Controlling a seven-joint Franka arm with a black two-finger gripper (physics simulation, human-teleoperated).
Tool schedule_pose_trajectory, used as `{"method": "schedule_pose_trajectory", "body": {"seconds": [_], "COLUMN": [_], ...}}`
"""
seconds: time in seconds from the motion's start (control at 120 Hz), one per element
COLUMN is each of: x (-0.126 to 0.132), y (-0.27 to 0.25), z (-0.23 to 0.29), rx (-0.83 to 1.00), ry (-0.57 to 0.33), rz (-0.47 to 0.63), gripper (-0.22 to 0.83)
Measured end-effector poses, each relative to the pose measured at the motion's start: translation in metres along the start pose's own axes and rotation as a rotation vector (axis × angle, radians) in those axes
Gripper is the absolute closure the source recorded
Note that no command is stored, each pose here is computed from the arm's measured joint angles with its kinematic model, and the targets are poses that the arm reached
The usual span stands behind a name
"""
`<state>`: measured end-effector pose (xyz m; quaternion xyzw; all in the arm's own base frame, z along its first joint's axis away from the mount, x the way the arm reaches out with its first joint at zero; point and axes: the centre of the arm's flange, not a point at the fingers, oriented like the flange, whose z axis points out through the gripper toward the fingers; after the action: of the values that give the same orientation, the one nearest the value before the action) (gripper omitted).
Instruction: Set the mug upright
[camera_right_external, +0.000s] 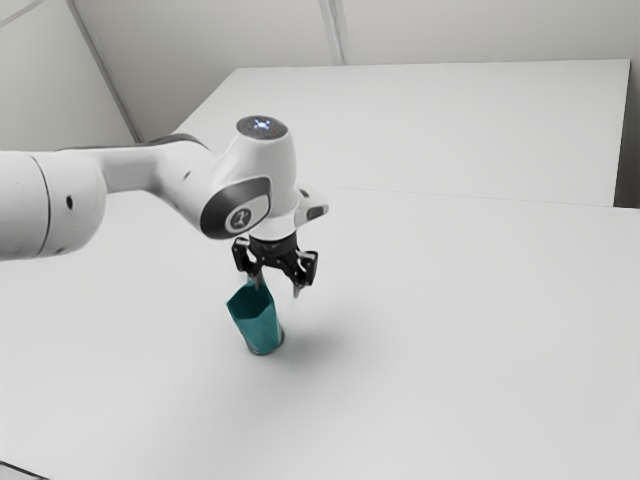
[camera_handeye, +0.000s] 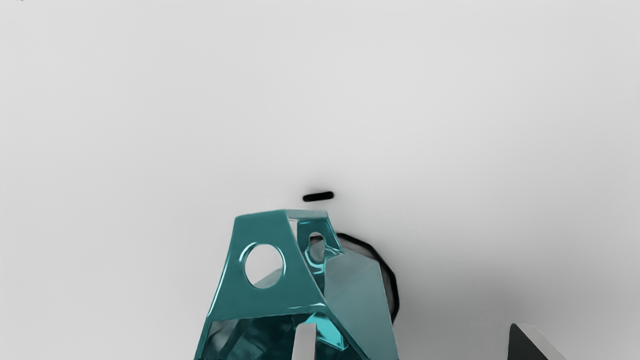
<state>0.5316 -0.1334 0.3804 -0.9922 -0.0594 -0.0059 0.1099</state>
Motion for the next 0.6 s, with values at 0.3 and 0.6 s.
{"method": "schedule_pose_trajectory", "body": {"seconds": [0.3,0.6], "x": [0.035,0.051], "y": [-0.024,-0.104], "z": [-0.148,-0.210], "rx": [-0.159,-0.200], "ry": [0.093,0.107], "rz": [-0.030,0.072], "gripper": [0.10,0.02]}}
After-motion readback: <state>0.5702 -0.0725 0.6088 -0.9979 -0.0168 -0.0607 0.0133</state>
